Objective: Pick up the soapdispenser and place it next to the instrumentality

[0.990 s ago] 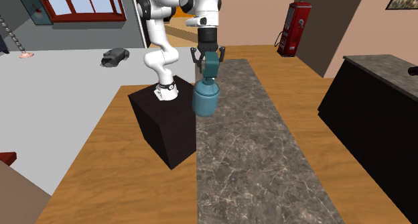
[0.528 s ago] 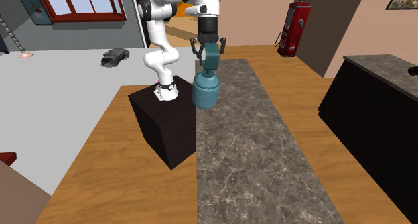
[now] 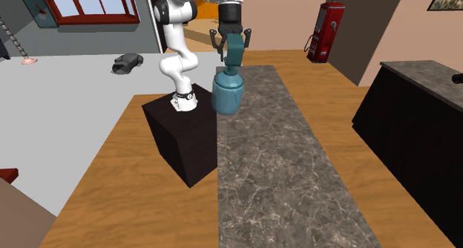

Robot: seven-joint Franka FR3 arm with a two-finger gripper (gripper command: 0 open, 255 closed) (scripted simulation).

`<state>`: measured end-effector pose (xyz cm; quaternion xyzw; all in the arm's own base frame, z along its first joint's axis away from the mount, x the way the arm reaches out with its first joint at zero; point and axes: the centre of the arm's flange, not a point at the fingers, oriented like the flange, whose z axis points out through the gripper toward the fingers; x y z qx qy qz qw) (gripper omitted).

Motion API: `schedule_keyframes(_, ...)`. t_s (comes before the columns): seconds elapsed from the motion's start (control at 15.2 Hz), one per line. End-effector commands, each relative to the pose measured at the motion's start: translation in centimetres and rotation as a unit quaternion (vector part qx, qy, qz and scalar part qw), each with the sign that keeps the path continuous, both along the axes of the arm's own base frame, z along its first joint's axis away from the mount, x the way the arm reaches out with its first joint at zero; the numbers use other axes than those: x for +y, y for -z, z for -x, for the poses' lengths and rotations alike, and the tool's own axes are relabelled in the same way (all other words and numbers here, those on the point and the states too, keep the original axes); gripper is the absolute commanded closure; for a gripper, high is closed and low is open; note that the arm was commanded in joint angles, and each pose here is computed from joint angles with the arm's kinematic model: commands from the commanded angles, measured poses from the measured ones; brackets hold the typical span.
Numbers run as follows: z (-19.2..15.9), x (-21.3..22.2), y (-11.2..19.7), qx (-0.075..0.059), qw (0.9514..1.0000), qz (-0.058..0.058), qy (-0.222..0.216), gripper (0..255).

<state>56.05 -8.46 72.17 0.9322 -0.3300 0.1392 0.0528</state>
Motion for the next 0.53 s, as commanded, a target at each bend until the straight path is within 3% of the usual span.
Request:
schedule_keyframes(0.0,0.0,0.0,-1.2,0.0,1.0,0.0,0.0,255)
schedule_keyframes(0.46,0.0,0.0,-4.9,0.0,1.0,0.0,0.0,255)
